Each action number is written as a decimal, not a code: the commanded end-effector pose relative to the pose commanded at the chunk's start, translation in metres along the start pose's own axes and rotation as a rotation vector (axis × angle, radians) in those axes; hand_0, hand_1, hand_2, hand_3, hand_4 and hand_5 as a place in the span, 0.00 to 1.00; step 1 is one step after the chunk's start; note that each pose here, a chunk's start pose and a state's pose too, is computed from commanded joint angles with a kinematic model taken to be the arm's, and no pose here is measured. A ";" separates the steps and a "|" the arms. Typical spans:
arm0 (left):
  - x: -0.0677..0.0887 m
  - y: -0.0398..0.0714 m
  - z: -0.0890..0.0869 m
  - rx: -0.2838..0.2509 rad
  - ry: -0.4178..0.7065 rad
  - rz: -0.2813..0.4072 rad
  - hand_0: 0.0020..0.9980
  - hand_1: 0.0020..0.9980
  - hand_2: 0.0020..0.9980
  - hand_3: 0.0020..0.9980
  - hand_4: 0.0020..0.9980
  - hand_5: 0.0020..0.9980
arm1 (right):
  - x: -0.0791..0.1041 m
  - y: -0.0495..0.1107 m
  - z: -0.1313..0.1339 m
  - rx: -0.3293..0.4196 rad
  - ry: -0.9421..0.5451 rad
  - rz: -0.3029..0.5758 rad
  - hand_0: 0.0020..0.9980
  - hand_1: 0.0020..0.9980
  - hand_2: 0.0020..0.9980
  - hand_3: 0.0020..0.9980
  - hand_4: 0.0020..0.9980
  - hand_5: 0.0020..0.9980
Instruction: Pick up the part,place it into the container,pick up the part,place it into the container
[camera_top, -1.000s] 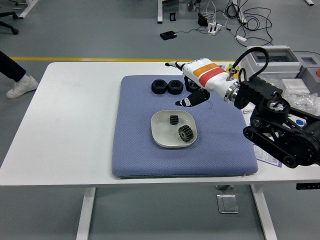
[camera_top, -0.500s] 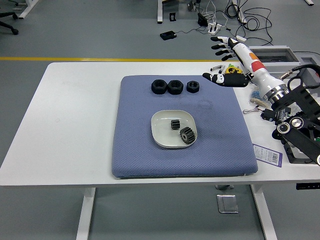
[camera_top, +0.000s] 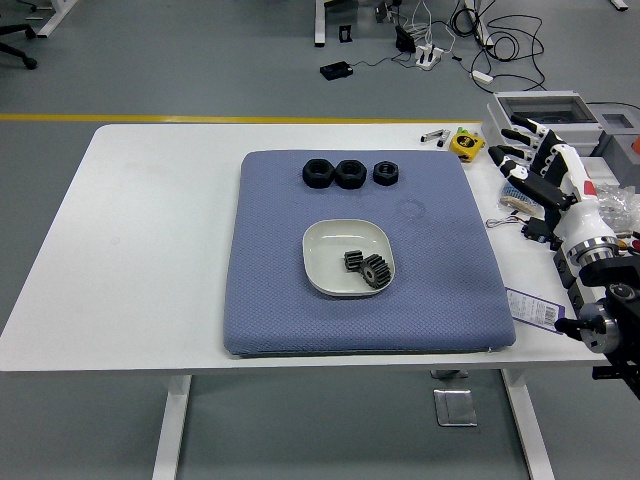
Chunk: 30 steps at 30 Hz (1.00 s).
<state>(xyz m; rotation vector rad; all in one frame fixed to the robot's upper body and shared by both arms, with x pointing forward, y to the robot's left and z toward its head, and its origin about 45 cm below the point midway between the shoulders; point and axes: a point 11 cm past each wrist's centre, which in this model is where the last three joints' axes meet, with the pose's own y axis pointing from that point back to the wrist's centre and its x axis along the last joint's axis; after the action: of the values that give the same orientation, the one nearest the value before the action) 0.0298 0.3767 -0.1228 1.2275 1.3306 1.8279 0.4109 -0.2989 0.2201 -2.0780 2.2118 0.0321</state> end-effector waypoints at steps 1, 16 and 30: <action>0.000 0.000 0.000 0.000 -0.002 0.000 0.52 0.57 0.71 0.62 0.62 0.59 | 0.003 0.004 0.006 -0.018 -0.039 0.016 0.71 0.74 0.77 0.67 0.87 0.41; 0.004 0.000 0.002 -0.005 -0.020 0.007 0.52 0.57 0.71 0.62 0.61 0.60 | 0.007 0.062 0.071 -0.150 -0.249 0.108 0.74 0.75 0.79 0.74 0.98 0.69; -0.001 0.001 0.011 -0.026 -0.013 -0.006 0.52 0.57 0.70 0.62 0.61 0.60 | -0.005 0.077 0.086 -0.131 -0.135 0.074 0.74 0.75 0.78 0.73 0.98 0.69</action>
<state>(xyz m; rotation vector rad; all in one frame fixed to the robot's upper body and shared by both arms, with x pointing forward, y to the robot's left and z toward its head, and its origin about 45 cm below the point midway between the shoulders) 0.0399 0.3801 -0.1209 1.2192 1.2982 1.8243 0.3397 -0.2810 0.1311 -1.9896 2.2599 0.3219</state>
